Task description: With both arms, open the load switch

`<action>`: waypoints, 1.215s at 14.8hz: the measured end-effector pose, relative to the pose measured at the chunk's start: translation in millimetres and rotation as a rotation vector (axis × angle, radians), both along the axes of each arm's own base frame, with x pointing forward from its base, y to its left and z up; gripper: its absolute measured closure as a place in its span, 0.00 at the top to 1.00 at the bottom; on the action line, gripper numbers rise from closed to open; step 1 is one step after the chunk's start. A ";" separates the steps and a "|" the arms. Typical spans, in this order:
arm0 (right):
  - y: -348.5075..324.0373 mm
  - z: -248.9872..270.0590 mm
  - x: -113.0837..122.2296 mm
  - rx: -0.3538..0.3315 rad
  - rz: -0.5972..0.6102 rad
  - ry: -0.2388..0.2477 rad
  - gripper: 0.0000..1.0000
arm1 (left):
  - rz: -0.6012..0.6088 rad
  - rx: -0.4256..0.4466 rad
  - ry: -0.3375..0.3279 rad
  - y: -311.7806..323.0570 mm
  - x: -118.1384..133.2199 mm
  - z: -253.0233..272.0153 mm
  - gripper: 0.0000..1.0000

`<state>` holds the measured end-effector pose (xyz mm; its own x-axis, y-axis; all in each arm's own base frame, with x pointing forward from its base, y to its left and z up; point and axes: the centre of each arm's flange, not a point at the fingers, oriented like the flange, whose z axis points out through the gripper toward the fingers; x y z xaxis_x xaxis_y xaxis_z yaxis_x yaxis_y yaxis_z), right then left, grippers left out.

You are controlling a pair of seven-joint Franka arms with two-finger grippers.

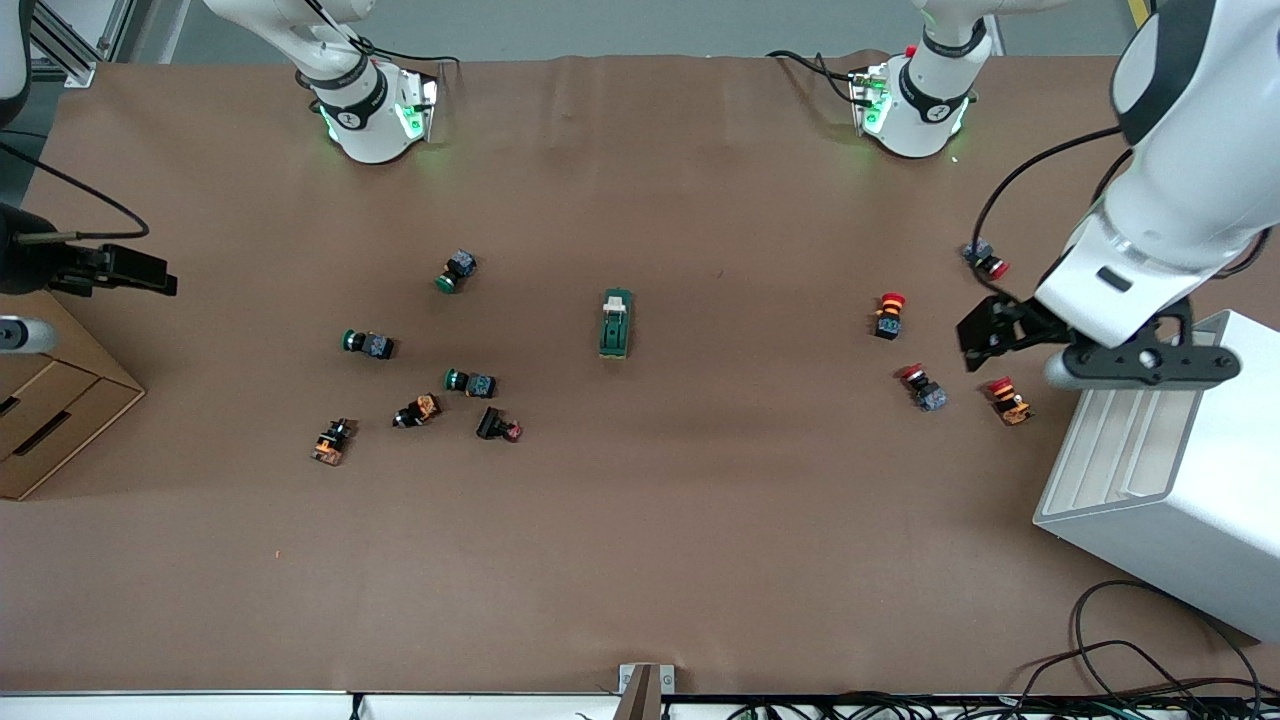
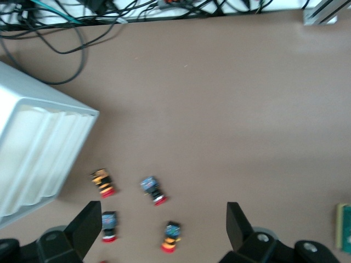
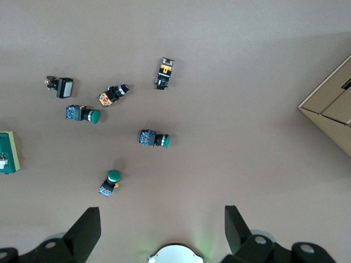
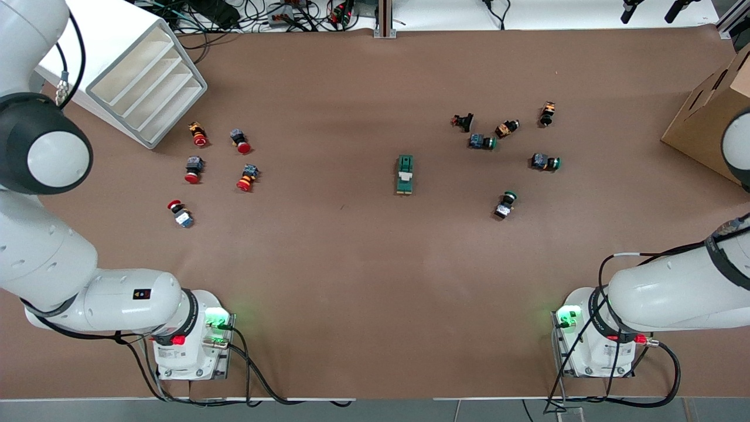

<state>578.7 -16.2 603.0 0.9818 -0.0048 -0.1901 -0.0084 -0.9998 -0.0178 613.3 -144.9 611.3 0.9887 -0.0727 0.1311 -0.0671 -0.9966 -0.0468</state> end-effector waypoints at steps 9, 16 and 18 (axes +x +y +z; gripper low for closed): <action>14.3 19.0 -40.3 0.001 0.025 -0.032 1.00 | -0.075 0.047 0.033 41.4 -31.6 32.0 1.00; 12.0 45.2 -59.6 0.000 0.020 -0.080 1.00 | -0.042 0.027 0.052 71.1 -54.6 57.5 1.00; 11.7 55.2 -67.0 0.000 0.020 -0.100 1.00 | -0.031 0.015 0.056 76.3 -60.8 63.9 1.00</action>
<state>511.7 -4.5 658.2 0.9957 0.0148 -0.0914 0.0132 -0.9998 -0.0179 552.4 -68.7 675.2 0.9917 -0.1051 0.0742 -0.1010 -0.9932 -0.0573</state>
